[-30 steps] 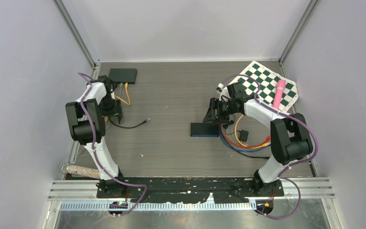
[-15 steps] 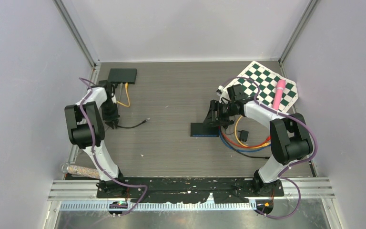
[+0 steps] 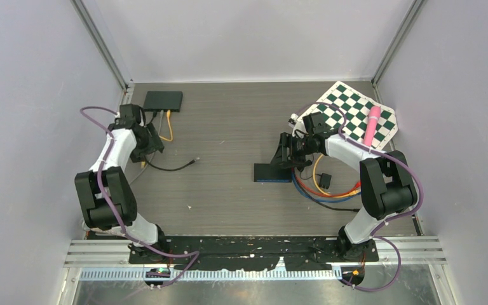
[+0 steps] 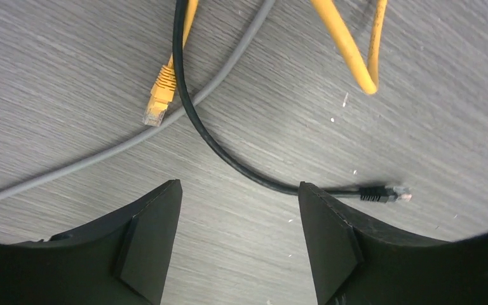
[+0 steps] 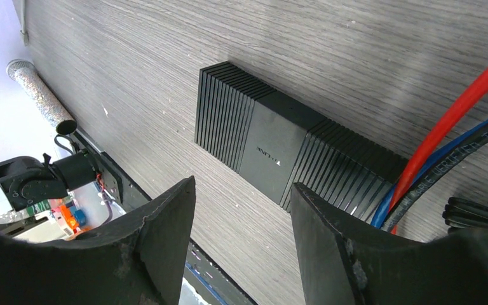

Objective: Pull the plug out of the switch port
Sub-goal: Move the switch port to the center of the board.

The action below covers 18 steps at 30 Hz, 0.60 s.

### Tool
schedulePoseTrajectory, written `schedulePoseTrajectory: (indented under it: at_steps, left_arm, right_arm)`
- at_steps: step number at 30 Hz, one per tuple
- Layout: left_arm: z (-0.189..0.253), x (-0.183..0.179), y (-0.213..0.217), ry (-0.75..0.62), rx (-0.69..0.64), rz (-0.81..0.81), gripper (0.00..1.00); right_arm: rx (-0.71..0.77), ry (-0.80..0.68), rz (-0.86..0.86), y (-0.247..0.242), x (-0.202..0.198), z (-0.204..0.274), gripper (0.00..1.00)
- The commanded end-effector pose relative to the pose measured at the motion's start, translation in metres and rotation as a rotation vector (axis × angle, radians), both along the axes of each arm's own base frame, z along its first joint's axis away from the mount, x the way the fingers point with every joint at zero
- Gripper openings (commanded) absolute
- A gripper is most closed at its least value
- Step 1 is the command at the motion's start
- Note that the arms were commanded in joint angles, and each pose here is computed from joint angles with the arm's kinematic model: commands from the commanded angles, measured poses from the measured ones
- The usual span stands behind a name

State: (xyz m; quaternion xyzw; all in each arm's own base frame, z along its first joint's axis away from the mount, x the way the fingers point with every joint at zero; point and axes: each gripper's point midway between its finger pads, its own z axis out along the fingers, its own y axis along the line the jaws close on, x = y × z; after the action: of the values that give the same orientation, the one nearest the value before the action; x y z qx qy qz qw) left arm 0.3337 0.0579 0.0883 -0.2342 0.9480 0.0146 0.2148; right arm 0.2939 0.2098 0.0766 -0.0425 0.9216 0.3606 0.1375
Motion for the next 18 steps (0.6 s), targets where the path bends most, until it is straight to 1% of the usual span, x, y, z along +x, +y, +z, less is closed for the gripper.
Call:
schedulePoseTrajectory:
  at_steps: [1,5,9,13,15,18]
  left_arm:
    - [-0.016,0.006,0.007,-0.035,-0.015,0.219,0.71]
    - [-0.025,0.009,0.010,-0.006,-0.034,0.335,0.70]
    - [-0.029,0.017,0.019,-0.014,-0.011,0.445,0.70]
    - [-0.039,0.016,0.023,0.030,0.001,0.524,0.70]
    - [-0.047,0.015,0.023,0.037,-0.012,0.584,0.70]
    - [-0.059,0.019,0.016,0.033,-0.065,0.638,0.70]
  right_arm:
    - [0.040,-0.037,0.007,0.004,0.006,0.011,0.63]
    - [0.041,-0.039,0.007,0.004,0.004,0.011,0.63]
    - [0.047,-0.039,0.009,0.005,0.004,0.012,0.63]
    - [0.043,-0.042,0.007,0.004,0.004,0.012,0.63]
    - [0.045,-0.037,0.008,0.005,0.004,0.011,0.63]
    - [0.047,-0.033,0.011,0.005,0.003,0.010,0.63]
